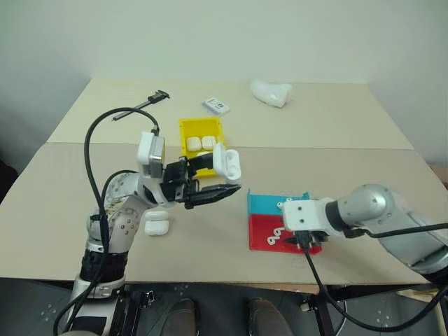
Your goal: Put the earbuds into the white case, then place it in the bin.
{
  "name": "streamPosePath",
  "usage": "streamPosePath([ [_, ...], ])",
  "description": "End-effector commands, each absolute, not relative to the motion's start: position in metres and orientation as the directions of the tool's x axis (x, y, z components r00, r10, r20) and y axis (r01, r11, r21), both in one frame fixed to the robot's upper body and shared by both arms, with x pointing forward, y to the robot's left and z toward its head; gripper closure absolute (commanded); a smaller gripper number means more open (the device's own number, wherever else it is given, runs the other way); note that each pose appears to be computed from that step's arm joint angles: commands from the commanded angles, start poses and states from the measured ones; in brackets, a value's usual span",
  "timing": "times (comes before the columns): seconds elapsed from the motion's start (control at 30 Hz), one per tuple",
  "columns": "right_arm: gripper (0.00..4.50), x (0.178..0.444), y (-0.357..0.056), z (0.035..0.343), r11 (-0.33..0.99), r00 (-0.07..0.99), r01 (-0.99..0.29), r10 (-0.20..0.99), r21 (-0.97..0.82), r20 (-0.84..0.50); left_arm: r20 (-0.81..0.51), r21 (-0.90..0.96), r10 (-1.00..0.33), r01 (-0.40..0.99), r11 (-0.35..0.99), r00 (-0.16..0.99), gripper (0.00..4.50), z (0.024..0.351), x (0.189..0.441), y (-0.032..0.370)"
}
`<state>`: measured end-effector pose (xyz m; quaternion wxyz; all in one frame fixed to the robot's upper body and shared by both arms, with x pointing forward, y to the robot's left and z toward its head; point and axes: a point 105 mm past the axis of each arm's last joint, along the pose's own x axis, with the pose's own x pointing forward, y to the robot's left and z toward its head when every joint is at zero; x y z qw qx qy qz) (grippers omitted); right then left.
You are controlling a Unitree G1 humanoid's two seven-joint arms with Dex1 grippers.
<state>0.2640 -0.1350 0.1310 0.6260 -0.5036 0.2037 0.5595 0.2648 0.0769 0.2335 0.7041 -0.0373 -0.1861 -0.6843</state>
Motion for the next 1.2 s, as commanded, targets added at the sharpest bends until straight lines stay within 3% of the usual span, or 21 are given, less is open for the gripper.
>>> streamPosePath([
  [0.03,1.97,0.267,-0.127,0.142,-0.187,0.294,-0.877,0.519,-0.442,-0.803,0.32,0.262,-0.947,0.964,0.054,-0.034,1.72,0.243,0.258,0.075],
  [0.6,1.97,0.273,-0.105,0.122,-0.315,0.173,-0.876,0.499,-0.364,-0.849,0.307,0.249,-0.952,0.965,0.082,0.001,1.72,0.24,0.255,0.074],
  [1.2,1.97,0.276,-0.109,0.108,-0.344,0.151,-0.878,0.462,-0.334,-0.874,0.303,0.247,-0.952,0.963,0.11,0.031,1.72,0.24,0.254,0.077],
])
